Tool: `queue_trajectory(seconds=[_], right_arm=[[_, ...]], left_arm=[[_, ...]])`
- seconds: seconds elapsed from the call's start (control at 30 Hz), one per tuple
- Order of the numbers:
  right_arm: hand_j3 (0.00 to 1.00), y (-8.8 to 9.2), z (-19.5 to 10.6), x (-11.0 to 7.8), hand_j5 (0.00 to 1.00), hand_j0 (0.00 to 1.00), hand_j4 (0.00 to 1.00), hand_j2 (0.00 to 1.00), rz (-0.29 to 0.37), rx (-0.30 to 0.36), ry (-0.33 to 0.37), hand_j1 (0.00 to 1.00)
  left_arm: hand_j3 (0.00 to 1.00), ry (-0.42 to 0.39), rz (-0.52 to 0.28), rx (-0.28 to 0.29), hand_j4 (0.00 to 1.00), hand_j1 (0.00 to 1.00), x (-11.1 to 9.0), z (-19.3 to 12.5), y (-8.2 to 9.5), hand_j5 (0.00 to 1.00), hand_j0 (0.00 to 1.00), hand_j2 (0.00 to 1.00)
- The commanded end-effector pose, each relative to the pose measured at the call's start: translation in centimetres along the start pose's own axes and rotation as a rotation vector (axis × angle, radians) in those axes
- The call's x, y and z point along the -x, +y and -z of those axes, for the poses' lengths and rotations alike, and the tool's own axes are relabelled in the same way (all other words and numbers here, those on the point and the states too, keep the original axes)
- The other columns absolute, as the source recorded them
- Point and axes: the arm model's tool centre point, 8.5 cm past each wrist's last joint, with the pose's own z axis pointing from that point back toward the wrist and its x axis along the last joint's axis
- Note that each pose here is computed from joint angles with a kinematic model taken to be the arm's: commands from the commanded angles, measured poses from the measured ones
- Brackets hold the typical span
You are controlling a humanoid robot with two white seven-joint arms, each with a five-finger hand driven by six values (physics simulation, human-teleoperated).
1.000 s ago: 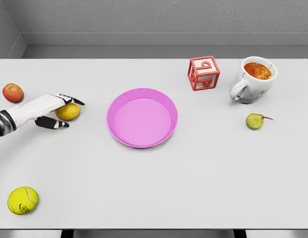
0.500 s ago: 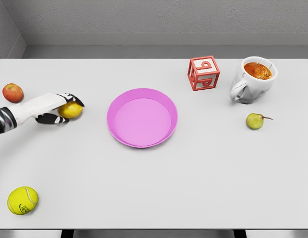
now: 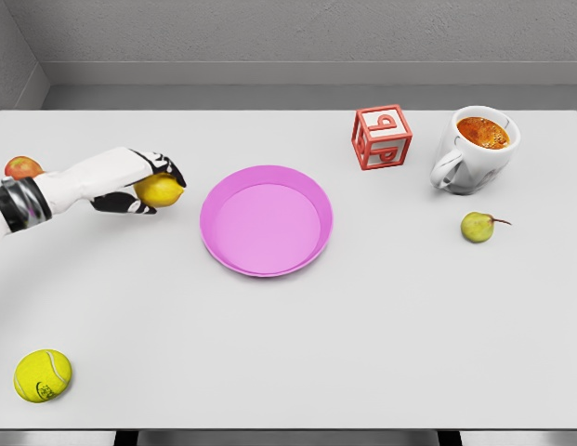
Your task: Put the lemon on the plate with left arm
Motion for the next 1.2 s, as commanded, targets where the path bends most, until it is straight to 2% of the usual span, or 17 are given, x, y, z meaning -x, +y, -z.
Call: queue_trajectory(seconds=[0.0, 0.2, 0.5, 0.57, 0.6, 0.67, 0.73, 0.83, 0.9, 1.0, 1.1, 1.17], right_arm=[[1.0, 0.0, 0.0, 0.0, 1.0, 1.0, 1.0, 1.0, -0.001, 0.0, 0.0, 1.0], [1.0, 0.0, 0.0, 0.0, 1.0, 1.0, 1.0, 1.0, -0.001, 0.0, 0.0, 1.0], [1.0, 0.0, 0.0, 0.0, 1.0, 1.0, 1.0, 1.0, -0.001, 0.0, 0.0, 1.0], [1.0, 0.0, 0.0, 0.0, 1.0, 1.0, 1.0, 1.0, -0.001, -0.001, 0.001, 1.0], [1.0, 0.0, 0.0, 0.0, 1.0, 1.0, 1.0, 1.0, -0.001, -0.001, 0.001, 1.0], [1.0, 0.0, 0.0, 0.0, 1.0, 1.0, 1.0, 1.0, -0.001, 0.0, 0.0, 1.0], [1.0, 0.0, 0.0, 0.0, 1.0, 1.0, 1.0, 1.0, -0.001, -0.001, 0.001, 1.0], [1.0, 0.0, 0.0, 0.0, 1.0, 1.0, 1.0, 1.0, -0.001, 0.0, 0.0, 1.0], [1.0, 0.0, 0.0, 0.0, 1.0, 1.0, 1.0, 1.0, -0.001, 0.0, 0.0, 1.0], [1.0, 0.0, 0.0, 0.0, 1.0, 1.0, 1.0, 1.0, 0.001, 0.0, 0.0, 1.0], [1.0, 0.0, 0.0, 0.0, 1.0, 1.0, 1.0, 1.0, -0.001, 0.0, 0.0, 1.0], [1.0, 0.0, 0.0, 0.0, 1.0, 1.0, 1.0, 1.0, -0.001, 0.0, 0.0, 1.0]], left_arm=[[0.5, -0.065, 0.015, -0.016, 0.5, 0.5, -2.0, 1.2, 0.6, 0.5, 0.5, 0.5], [0.5, -0.127, 0.001, -0.01, 0.5, 0.5, -3.9, 3.3, 0.1, 0.5, 0.5, 0.5], [0.5, -0.213, -0.023, -0.039, 0.5, 0.5, -7.0, 7.2, -0.8, 0.5, 0.5, 0.5], [0.51, -0.233, -0.027, -0.027, 0.51, 0.51, -7.8, 8.1, -1.2, 0.51, 0.51, 0.51], [0.55, -0.232, -0.024, -0.024, 0.55, 0.55, -7.8, 8.2, -1.3, 0.55, 0.55, 0.55], [0.99, -0.239, -0.049, -0.039, 0.99, 0.99, -7.9, 8.6, -1.4, 0.99, 0.99, 0.99], [1.0, -0.236, -0.047, -0.037, 1.0, 1.0, -7.9, 8.5, -1.5, 1.0, 1.0, 1.0], [1.0, -0.22, -0.04, -0.042, 1.0, 1.0, -7.3, 7.9, -1.0, 1.0, 1.0, 1.0], [1.0, -0.134, -0.017, -0.092, 1.0, 1.0, -4.5, 4.8, 1.2, 1.0, 1.0, 1.0], [1.0, 0.018, -0.017, -0.167, 1.0, 1.0, -0.3, -1.8, 3.1, 1.0, 1.0, 1.0], [1.0, 0.084, -0.009, -0.217, 1.0, 1.0, 1.2, -4.8, 4.4, 1.0, 1.0, 1.0], [1.0, 0.09, -0.008, -0.218, 1.0, 1.0, 1.4, -5.0, 4.5, 1.0, 1.0, 1.0]])
